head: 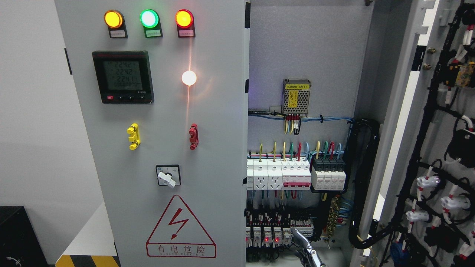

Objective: Open door with both hands

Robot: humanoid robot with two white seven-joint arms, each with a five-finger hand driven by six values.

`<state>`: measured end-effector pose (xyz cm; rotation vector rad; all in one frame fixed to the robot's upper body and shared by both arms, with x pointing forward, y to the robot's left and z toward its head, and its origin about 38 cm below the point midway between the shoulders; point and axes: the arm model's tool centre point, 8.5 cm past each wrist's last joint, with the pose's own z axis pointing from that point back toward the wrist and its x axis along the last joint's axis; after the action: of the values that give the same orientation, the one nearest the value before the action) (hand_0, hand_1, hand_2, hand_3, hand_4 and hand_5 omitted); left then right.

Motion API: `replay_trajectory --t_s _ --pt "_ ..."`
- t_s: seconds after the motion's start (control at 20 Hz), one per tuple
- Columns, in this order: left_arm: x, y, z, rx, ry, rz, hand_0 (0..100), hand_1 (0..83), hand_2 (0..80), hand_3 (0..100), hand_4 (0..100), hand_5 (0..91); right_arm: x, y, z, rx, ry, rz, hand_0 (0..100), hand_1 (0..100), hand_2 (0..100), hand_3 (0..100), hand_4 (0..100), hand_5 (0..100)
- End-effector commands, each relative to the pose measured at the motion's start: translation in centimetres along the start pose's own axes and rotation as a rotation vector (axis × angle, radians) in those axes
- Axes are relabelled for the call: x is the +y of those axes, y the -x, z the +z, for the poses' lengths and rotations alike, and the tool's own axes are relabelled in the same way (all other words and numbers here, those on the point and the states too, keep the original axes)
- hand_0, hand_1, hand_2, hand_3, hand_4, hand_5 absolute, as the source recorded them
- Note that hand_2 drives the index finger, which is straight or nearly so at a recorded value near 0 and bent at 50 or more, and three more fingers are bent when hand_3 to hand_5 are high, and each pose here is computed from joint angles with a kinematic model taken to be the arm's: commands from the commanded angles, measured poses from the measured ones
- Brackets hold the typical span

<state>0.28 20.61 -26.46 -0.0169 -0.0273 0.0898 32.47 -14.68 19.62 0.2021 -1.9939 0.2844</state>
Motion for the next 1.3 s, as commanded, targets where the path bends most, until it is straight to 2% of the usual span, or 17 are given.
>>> replay_trajectory --t_s 0.0,0.6,0.7,0.85,1.25 --pt "0.2 1.2 0.1 0.021 -0.003 0.001 0 0.0 0.0 0 0 0.0 0.4 -2.1 -4.6 -0.048 0.028 -0.072 0 0 0 0 0 0" --pt "0.2 1.2 0.1 0.021 -0.003 0.001 0 0.0 0.0 0 0 0.0 0.2 -3.3 -10.6 0.01 0.002 -0.054 0 0 0 0 0 0" --pt "0.2 1.2 0.1 0.021 -0.003 0.003 0 0.0 0.0 0 0 0.0 0.2 -3.3 -11.5 0.014 -0.014 -0.108 0 0 0 0 0 0" --pt "0.2 1.2 0.1 0.021 -0.003 0.001 0 0.0 0.0 0 0 0.0 -1.1 -2.9 -12.6 0.042 0.008 -0.127 0 0 0 0 0 0" --pt "0.2 1.2 0.1 0.021 -0.003 0.001 0 0.0 0.0 0 0 0.0 -1.7 -2.7 -15.3 0.085 0.002 -0.108 0 0 0 0 0 0"
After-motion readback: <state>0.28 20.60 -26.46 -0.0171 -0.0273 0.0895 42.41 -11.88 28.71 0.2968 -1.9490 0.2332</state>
